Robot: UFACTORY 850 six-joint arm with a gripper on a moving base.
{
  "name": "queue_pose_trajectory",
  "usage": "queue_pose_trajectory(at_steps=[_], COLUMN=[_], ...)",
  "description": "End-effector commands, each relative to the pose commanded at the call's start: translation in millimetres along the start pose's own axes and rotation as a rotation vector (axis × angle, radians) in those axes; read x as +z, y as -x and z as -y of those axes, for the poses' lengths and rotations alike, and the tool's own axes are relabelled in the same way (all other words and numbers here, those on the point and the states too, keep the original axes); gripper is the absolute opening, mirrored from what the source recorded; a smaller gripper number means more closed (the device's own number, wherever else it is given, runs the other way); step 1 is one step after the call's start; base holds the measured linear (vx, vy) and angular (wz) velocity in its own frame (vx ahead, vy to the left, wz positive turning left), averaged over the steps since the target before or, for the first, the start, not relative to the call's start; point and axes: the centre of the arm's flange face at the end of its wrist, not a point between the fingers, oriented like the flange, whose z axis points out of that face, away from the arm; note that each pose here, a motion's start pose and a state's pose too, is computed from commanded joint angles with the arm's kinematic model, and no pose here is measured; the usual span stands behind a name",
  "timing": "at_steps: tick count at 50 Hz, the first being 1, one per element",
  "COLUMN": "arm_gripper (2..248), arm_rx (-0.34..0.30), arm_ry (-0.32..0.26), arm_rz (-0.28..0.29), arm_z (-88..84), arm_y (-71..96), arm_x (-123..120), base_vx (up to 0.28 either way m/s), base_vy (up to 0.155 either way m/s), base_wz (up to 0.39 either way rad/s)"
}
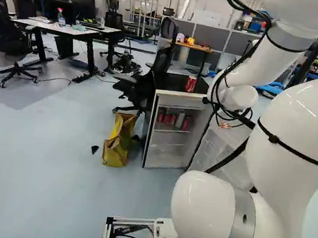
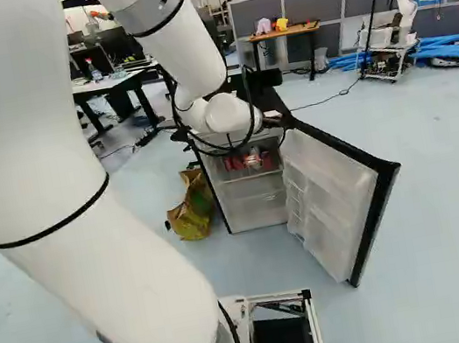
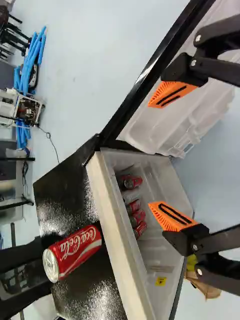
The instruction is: Grab a drink from the fridge
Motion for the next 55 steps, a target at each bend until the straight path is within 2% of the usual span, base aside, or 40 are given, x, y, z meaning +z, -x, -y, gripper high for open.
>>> queue_pose_trajectory(at_steps=[31, 55], arm_gripper=[247, 247], arm_rx=[0.168, 0.307], arm_ry=[0.114, 0.176], arm_rz=[0.103, 0.173], arm_z=[-49.5, -84.1], arm_y=[-14.6, -27.3], arm_x=[-15.0, -26.7], base_vx=[0.0, 0.0], base_vy=[0.0, 0.0], base_wz=[0.0, 0.0])
